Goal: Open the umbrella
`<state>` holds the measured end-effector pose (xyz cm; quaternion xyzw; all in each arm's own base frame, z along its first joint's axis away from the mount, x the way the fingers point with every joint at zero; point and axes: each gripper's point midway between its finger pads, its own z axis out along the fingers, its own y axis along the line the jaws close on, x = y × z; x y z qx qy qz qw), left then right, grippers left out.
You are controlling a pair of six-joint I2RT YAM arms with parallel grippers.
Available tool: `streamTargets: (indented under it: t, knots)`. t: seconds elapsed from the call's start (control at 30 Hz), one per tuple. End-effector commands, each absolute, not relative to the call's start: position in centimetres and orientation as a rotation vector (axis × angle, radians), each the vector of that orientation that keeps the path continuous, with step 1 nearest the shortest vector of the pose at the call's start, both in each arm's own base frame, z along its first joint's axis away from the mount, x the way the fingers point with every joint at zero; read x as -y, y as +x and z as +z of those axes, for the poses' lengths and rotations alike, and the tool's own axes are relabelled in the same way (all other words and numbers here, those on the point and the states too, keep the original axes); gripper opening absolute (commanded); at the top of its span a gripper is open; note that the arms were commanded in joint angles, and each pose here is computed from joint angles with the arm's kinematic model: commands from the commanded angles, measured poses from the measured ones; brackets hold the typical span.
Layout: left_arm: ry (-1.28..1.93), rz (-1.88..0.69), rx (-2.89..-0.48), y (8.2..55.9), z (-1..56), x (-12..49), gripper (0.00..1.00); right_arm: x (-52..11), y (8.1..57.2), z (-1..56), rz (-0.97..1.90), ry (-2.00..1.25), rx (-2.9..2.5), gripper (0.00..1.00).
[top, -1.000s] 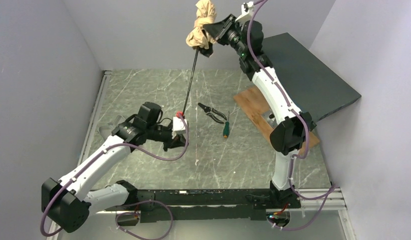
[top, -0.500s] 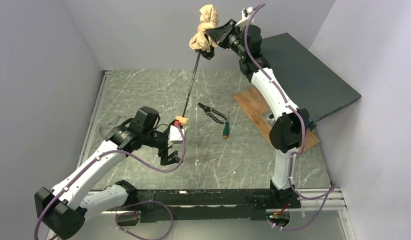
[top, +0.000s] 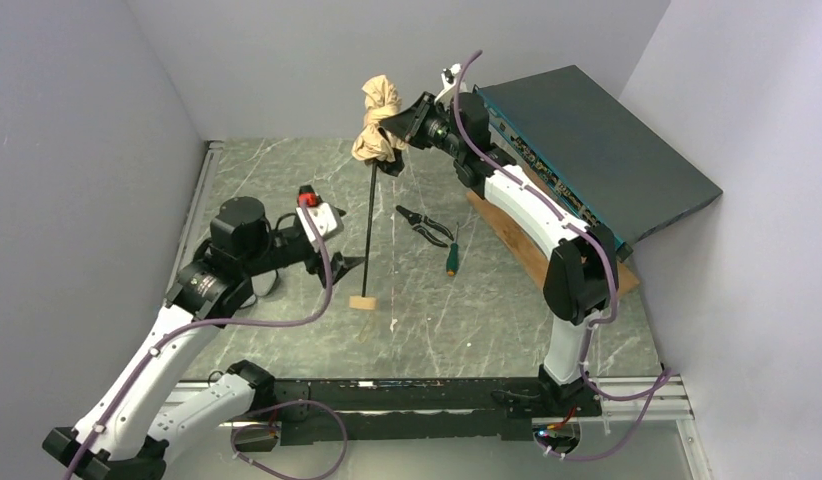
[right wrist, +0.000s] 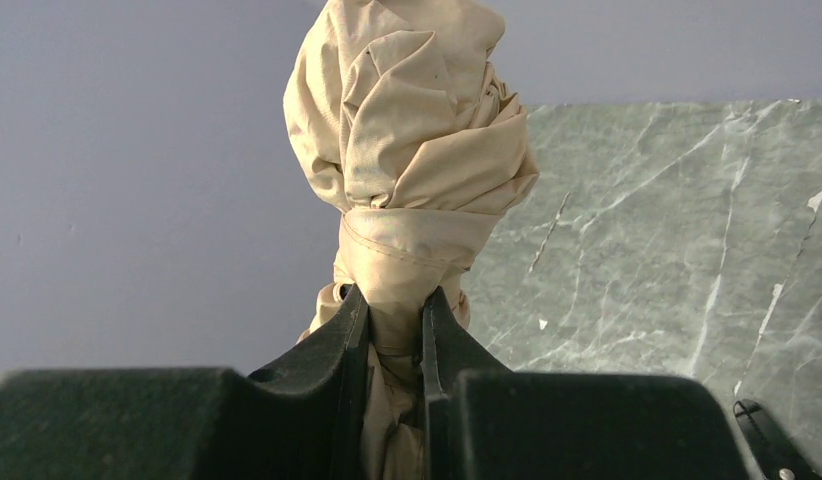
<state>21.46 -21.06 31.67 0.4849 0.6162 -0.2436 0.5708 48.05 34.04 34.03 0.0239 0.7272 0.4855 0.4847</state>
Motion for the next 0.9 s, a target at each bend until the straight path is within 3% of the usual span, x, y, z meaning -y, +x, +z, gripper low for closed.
streamTargets:
  t: [0.0, 0.23, 0.87]
  knots:
    - [0.933, -0.63, -1.524, 23.7, 34.0, 19.5, 1.0, -33.9, 44.3, 42.5, 1.271, -0.115, -1.518, 0.0]
    - [0.755, -0.957, -1.632, 25.8, 37.1, 17.2, 1.0, -35.7, 37.3, 40.7, 1.363, -0.556, -1.45, 0.0]
    - [0.753, -1.005, -1.611, 26.8, 35.2, 18.4, 1.0, -38.5, 27.0, 39.9, 1.43, -1.025, -1.308, 0.0]
